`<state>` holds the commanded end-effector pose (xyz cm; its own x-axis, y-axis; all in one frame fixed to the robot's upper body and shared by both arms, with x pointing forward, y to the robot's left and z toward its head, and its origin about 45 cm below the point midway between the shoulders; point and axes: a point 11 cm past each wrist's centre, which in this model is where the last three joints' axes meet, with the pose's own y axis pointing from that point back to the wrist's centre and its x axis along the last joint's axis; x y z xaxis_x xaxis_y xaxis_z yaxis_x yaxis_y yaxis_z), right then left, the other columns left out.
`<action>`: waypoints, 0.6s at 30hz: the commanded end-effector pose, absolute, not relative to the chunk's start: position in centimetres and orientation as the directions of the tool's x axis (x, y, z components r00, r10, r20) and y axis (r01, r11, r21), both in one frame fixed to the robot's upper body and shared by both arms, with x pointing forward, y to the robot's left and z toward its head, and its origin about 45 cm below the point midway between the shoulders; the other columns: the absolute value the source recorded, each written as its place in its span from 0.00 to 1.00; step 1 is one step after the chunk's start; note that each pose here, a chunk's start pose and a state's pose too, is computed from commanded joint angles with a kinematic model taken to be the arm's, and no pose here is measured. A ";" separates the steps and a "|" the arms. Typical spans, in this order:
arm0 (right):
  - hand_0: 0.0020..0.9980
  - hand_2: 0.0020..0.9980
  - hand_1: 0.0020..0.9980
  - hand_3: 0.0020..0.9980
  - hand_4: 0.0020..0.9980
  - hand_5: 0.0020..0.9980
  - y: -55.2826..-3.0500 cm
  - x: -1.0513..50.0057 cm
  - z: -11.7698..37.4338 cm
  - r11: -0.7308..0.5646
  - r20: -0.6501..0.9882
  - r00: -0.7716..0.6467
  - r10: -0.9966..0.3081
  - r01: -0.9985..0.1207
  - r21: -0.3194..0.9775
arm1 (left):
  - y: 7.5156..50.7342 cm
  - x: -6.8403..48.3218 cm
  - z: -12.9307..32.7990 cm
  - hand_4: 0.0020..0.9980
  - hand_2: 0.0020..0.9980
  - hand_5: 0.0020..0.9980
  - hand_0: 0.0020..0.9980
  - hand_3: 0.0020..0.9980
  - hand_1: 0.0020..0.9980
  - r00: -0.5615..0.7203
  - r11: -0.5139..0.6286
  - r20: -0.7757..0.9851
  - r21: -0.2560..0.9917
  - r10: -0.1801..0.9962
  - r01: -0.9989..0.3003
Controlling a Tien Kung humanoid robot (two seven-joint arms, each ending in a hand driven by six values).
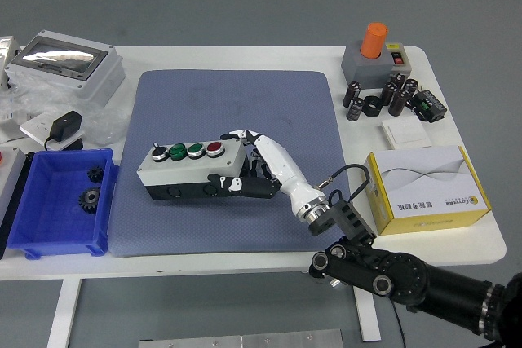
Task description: Pick up the button,place it on the desk,press the button,press the button
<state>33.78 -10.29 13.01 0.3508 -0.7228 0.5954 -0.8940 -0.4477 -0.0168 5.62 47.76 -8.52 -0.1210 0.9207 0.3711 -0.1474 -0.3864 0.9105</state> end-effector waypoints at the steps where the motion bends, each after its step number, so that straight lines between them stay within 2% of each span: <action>1: 0.02 0.21 0.18 0.26 0.30 0.27 -10.4 33.8 12.9 -0.449 0.607 0.348 -0.715 -0.894 -0.015 | 47.8 5.6 -8.5 0.92 0.74 0.66 0.78 0.82 0.76 -0.121 -0.386 0.371 0.911 0.921 -0.147; 18: 0.03 0.21 0.18 0.27 0.31 0.25 -11.0 33.9 12.8 -0.470 0.677 0.339 -0.653 -0.882 -0.012 | 47.7 5.7 -8.5 0.93 0.74 0.66 0.79 0.82 0.76 -0.124 -0.378 0.362 0.913 0.924 -0.155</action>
<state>33.93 -11.01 12.84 0.3392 -0.6527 0.6774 -0.8823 -0.4705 -0.0115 5.66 47.69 -8.55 -0.1239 0.9241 0.3615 -0.1549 -0.3779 0.9128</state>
